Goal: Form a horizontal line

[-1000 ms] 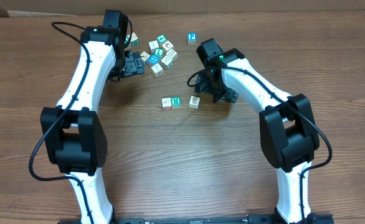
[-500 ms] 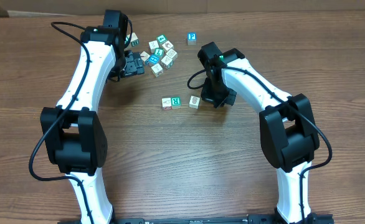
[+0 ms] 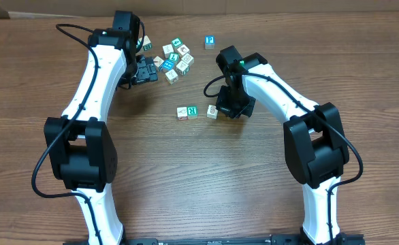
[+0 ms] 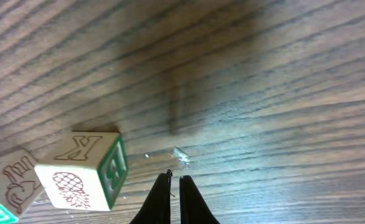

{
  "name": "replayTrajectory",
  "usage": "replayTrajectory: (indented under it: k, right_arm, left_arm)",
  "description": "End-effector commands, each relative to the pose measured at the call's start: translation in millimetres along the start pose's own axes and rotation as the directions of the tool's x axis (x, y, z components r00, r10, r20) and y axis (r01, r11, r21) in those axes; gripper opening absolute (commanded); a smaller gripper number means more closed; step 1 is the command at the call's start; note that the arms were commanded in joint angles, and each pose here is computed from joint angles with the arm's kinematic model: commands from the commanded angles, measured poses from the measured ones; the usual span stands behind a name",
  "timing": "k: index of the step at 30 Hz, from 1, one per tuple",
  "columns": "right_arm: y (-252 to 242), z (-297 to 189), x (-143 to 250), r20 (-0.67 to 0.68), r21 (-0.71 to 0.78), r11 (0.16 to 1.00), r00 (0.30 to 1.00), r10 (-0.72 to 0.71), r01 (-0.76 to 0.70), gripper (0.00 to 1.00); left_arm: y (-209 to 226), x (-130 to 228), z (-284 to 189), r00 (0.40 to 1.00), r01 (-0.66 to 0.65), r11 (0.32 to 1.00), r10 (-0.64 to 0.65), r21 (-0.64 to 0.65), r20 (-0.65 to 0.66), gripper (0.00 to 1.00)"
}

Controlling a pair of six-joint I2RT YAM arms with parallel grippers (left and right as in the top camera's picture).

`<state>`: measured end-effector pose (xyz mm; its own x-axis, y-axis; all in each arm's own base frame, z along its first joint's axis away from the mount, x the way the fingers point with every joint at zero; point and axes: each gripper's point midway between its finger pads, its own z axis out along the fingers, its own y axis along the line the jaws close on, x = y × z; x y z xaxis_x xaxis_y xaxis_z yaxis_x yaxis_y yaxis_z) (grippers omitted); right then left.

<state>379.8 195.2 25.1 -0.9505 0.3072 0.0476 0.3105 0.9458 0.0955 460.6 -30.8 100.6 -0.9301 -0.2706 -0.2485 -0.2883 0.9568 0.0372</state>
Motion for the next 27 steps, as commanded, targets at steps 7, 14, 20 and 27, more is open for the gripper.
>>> replayTrajectory:
  k: [7, 14, 20, 27]
  right_arm:
    - [12, -1, -5, 0.026, -0.049, 0.999, 1.000, -0.010, 0.011, 0.04]
    - [17, 0, -1, 0.019, -0.059, 0.997, 0.999, -0.050, 0.051, 0.04]
    - [30, 1, 6, 0.032, -0.072, 0.994, 0.996, -0.083, 0.085, 0.04]
    - [35, 1, 5, 0.075, -0.047, 0.993, 0.992, -0.106, 0.109, 0.04]
  left_arm:
    - [2, -7, -12, 0.999, 0.008, 1.000, -0.008, 0.004, 0.034, 1.00]
    - [2, -7, -12, 0.999, 0.008, 1.000, -0.008, 0.004, 0.034, 1.00]
    - [2, -7, -12, 0.999, 0.008, 1.000, -0.008, 0.004, 0.034, 1.00]
    - [2, -7, -12, 0.999, 0.008, 1.000, -0.008, 0.004, 0.034, 1.00]
